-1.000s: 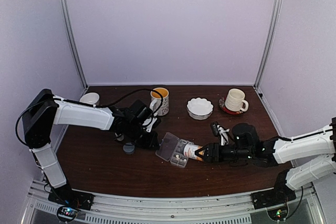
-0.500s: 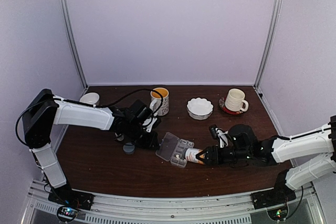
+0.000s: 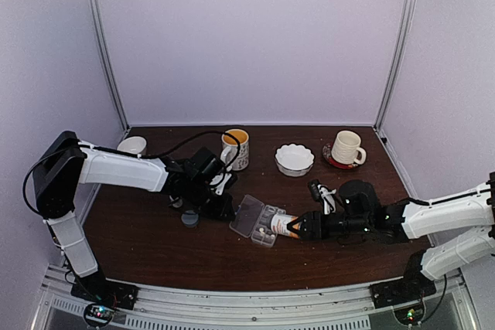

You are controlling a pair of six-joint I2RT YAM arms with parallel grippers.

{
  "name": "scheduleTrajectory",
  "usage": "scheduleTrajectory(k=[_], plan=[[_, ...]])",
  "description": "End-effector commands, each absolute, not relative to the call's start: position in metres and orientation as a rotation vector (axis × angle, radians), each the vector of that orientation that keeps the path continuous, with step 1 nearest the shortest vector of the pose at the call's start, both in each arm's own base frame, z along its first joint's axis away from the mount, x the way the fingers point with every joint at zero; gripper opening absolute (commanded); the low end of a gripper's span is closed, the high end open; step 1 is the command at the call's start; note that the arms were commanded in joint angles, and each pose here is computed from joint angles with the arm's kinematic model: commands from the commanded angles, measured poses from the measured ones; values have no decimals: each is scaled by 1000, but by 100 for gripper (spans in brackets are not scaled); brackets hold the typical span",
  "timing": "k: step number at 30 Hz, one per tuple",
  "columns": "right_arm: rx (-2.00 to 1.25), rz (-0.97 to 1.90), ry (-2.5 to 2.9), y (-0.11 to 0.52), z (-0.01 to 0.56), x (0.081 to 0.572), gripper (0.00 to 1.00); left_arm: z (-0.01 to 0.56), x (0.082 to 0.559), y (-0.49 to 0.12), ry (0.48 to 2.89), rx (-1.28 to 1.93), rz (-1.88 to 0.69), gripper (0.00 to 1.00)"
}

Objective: Sort the pills into containers
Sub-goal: Pour the pill into the compartment of the pill container.

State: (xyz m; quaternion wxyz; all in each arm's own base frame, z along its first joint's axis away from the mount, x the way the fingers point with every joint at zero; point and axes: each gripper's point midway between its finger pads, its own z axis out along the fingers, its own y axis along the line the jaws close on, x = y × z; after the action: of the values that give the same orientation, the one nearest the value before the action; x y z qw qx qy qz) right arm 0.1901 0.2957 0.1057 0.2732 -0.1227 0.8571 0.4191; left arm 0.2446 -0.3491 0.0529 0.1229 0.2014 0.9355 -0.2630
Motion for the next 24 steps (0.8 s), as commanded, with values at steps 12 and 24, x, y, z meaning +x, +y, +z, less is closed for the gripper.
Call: scheduleTrajectory(k=[12, 24], plan=[[-391, 1026, 2369, 296, 104, 194, 0, 58, 249, -356, 2701, 608, -786, 12], [-350, 1126, 2332, 296, 104, 187, 0, 58, 249, -357, 2699, 613, -786, 12]])
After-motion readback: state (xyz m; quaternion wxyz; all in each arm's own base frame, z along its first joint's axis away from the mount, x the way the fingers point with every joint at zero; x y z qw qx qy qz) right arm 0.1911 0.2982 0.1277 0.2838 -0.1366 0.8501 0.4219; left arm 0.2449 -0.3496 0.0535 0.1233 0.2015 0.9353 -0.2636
